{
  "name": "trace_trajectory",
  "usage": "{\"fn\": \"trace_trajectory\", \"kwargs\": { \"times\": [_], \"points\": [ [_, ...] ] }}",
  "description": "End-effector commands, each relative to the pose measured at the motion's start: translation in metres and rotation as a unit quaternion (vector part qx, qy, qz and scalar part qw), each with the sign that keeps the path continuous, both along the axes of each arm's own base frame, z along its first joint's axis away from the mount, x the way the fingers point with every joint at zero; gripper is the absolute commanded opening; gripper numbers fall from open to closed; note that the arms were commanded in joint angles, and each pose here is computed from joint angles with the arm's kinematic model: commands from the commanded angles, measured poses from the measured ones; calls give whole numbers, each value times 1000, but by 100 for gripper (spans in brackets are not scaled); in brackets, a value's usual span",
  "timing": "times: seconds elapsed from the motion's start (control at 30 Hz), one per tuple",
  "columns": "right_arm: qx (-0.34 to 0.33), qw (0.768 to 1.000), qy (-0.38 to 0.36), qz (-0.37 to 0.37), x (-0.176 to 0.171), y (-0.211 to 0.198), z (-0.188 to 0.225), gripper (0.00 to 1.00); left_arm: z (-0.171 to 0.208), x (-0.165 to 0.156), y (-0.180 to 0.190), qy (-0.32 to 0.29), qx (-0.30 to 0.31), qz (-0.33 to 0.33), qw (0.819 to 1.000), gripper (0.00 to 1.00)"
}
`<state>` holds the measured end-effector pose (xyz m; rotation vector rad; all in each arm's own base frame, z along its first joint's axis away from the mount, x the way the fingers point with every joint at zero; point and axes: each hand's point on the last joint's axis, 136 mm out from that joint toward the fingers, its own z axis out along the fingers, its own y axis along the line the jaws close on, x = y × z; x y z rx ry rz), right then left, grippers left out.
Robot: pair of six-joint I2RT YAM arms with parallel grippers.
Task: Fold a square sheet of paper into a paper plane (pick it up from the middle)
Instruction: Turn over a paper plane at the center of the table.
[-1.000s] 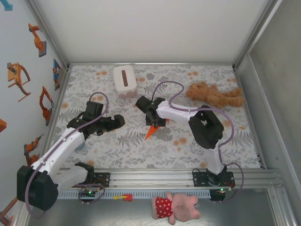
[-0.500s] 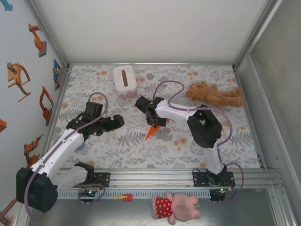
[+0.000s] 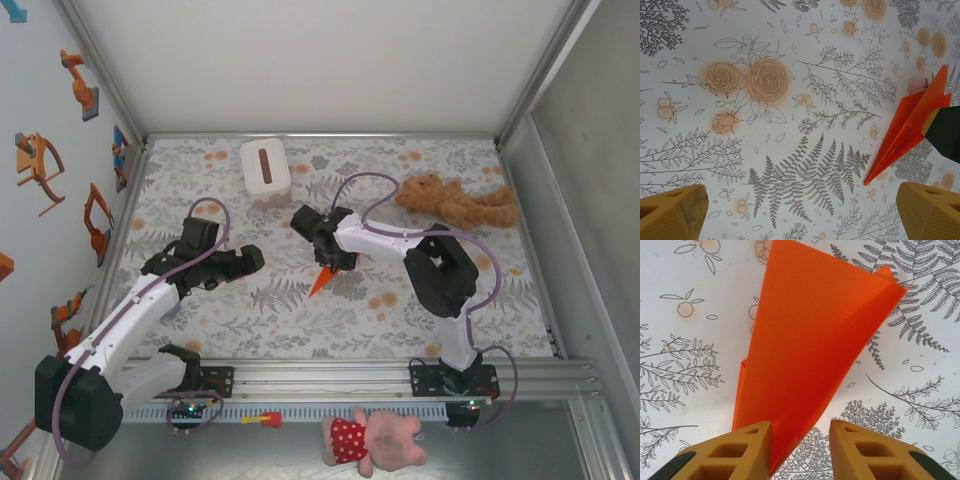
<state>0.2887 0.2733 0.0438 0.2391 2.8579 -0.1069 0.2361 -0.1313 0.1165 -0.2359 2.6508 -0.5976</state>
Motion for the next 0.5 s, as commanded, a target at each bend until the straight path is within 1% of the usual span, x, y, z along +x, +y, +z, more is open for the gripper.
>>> {"fn": "trace_trajectory", "kwargs": {
  "times": [0.0,0.23,0.47],
  "points": [
    [-15,1000,-8,-24,-5,-14,8,32,-3,-5,2,4,6,-6,1000,96],
    [-15,999,-8,-38,-10,-20,6,30,-3,-5,2,5,6,-6,1000,96],
    [-18,999,-16,-44,-9,-23,9,17,-4,-5,3,5,8,-5,1000,96]
  ]
}}
